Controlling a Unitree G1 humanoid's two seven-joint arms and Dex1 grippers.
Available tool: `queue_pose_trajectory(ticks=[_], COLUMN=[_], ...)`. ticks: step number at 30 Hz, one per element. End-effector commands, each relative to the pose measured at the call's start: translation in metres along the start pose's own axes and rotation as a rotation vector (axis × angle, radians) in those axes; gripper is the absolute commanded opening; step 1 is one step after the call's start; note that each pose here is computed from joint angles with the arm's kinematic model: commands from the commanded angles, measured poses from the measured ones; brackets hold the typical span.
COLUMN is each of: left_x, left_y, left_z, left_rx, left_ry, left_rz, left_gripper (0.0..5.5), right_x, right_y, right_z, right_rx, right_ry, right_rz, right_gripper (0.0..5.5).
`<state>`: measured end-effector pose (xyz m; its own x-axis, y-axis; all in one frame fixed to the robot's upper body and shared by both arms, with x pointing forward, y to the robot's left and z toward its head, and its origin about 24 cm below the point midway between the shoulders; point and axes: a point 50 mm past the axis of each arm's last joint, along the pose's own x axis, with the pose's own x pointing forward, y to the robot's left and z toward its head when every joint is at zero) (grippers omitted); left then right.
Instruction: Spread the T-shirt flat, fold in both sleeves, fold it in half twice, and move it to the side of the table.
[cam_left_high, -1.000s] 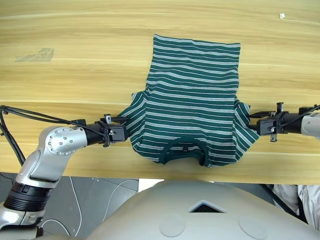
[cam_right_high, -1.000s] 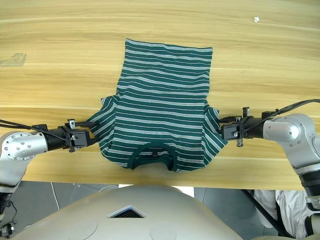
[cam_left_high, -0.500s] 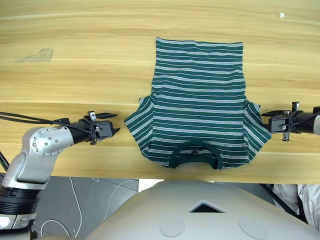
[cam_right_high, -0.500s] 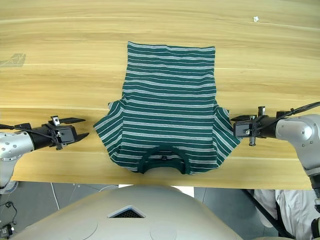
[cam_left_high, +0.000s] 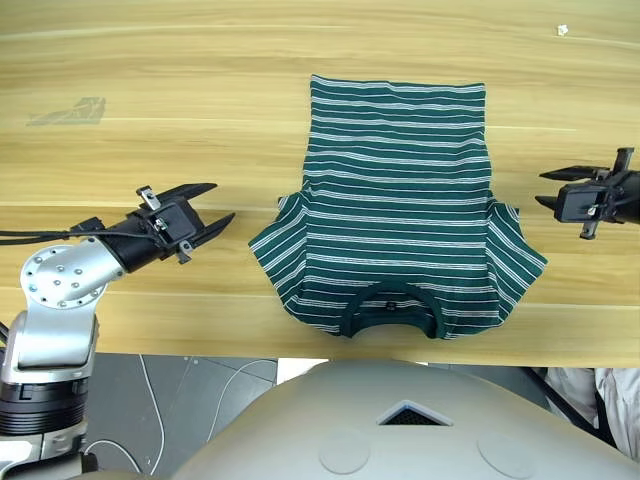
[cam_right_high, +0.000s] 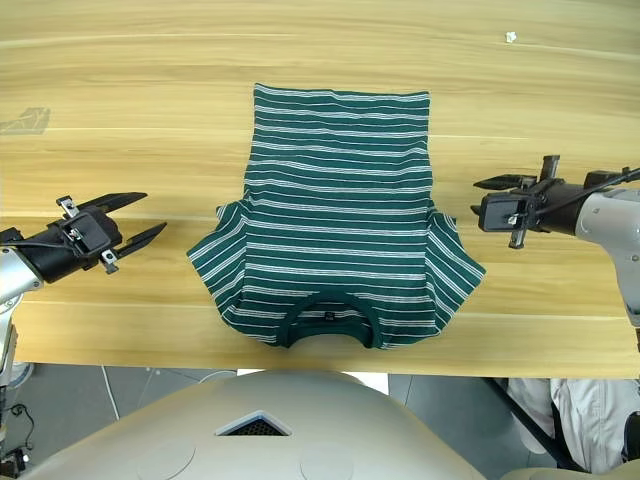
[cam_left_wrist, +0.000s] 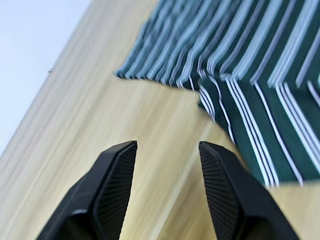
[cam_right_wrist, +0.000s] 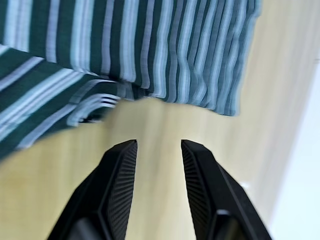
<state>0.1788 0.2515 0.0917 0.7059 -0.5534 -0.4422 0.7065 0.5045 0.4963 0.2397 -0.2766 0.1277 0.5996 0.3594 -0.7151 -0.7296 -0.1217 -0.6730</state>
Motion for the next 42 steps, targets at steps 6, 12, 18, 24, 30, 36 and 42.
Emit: queue_pose_trajectory(ticks=[6,12,18,24,30,36,42], left_x=[0.037,0.011,-0.002,0.007,0.010,0.012,0.027], left_y=[-0.067,-0.097,-0.112,-0.129,-0.129,-0.126,-0.134], left_z=[0.001,0.002,0.000,-0.008,-0.024,-0.026,-0.012], left_rx=[-0.502,-0.972,-1.105,-1.188,-1.351,-1.372,-1.349], left_ry=[-0.182,-0.236,-0.211,-0.100,0.025,0.049,0.006], left_rz=[0.195,0.343,0.570,0.477,0.539,0.585,0.449], left_gripper=[2.29,2.29,2.29,2.29,2.29,2.29,2.29], right_x=[0.055,0.036,0.026,0.025,0.027,0.029,0.032], right_y=[-0.051,-0.056,-0.053,-0.056,-0.054,-0.056,-0.057], right_z=[0.029,0.023,0.023,0.027,0.025,0.026,0.028], right_rx=[0.467,0.594,0.569,0.555,0.569,0.573,0.565], right_ry=[-0.299,-0.318,-0.319,-0.333,-0.323,-0.333,-0.335], right_rz=[-0.995,-1.240,-1.254,-1.264,-1.243,-1.229,-1.216], right_gripper=[1.63,1.63,1.63,1.63,1.63,1.63,1.63])
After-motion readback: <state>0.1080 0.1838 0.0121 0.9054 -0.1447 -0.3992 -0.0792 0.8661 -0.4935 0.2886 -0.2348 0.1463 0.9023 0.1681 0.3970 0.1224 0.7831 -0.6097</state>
